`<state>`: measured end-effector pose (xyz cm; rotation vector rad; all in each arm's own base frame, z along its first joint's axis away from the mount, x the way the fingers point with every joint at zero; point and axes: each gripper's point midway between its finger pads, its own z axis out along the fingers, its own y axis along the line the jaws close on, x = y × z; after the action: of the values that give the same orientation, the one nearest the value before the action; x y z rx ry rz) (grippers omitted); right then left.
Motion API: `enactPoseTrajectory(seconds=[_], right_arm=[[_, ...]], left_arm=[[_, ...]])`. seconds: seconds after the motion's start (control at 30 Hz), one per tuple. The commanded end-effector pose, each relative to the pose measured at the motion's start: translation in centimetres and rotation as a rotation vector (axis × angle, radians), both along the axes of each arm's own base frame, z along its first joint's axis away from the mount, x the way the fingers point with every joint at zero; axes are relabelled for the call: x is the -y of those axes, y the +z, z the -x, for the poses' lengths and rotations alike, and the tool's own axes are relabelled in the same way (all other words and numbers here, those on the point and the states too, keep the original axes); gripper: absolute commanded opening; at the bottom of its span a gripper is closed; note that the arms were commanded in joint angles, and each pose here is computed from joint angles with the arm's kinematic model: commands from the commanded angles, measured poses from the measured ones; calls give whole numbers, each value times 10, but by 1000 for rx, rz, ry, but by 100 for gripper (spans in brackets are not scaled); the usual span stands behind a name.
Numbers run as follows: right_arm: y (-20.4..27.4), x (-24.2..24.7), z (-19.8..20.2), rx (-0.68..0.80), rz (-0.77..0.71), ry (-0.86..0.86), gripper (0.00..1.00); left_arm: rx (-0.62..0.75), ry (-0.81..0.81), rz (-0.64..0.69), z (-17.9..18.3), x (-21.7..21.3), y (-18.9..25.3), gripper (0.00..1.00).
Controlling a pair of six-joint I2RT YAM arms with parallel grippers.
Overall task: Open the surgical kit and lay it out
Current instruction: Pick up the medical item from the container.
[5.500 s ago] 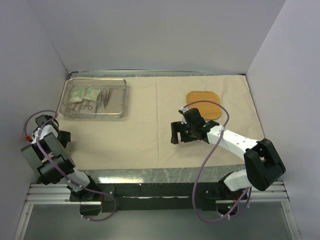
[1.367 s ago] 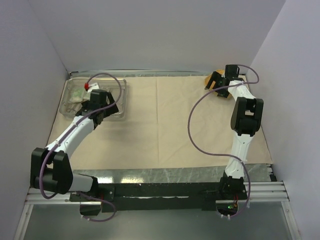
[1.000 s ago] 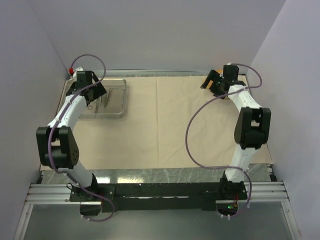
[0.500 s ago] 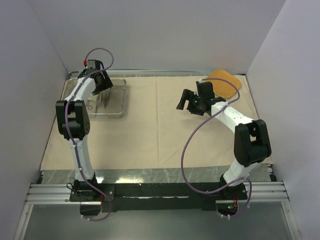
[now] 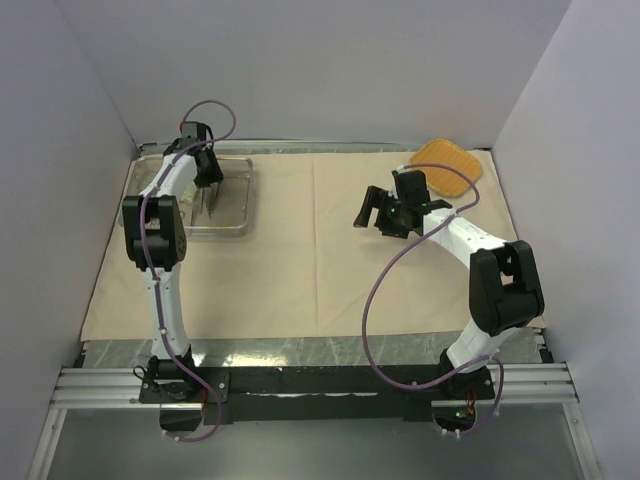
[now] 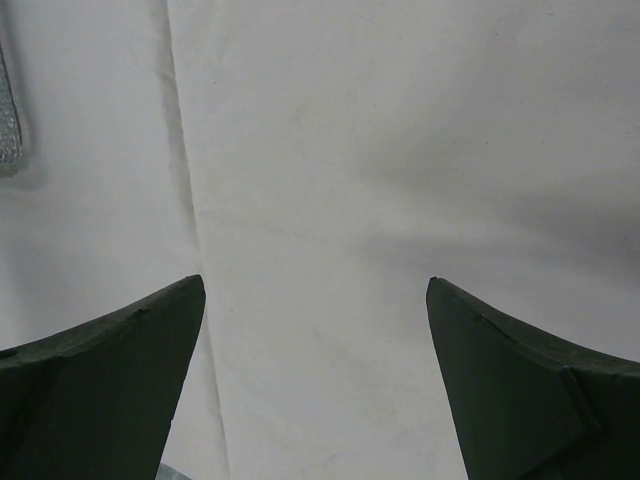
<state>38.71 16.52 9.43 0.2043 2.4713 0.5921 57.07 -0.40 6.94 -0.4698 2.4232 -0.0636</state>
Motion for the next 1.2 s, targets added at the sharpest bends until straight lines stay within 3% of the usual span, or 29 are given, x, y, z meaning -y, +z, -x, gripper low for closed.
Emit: enactPoseTrajectory(seconds=[0.0, 0.5, 0.6, 0.73, 0.83, 1.17], right_arm=[[18, -1, -2, 54, -14, 15, 100], [8, -6, 0, 14, -26, 34, 100], [7, -6, 0, 14, -30, 34, 100], [8, -7, -1, 13, -34, 35, 100], [10, -7, -1, 20, -32, 38, 100], [20, -8, -2, 49, -40, 43, 100]], left_arm=[[16, -71, -64, -11, 11, 0, 36], [-50, -91, -103, -6, 22, -29, 28], [-56, -99, -108, -2, 26, -32, 24], [-65, -94, -113, -1, 26, -30, 7], [-39, -81, -122, -2, 24, -16, 1], [173, -47, -86, -1, 27, 94, 1]])
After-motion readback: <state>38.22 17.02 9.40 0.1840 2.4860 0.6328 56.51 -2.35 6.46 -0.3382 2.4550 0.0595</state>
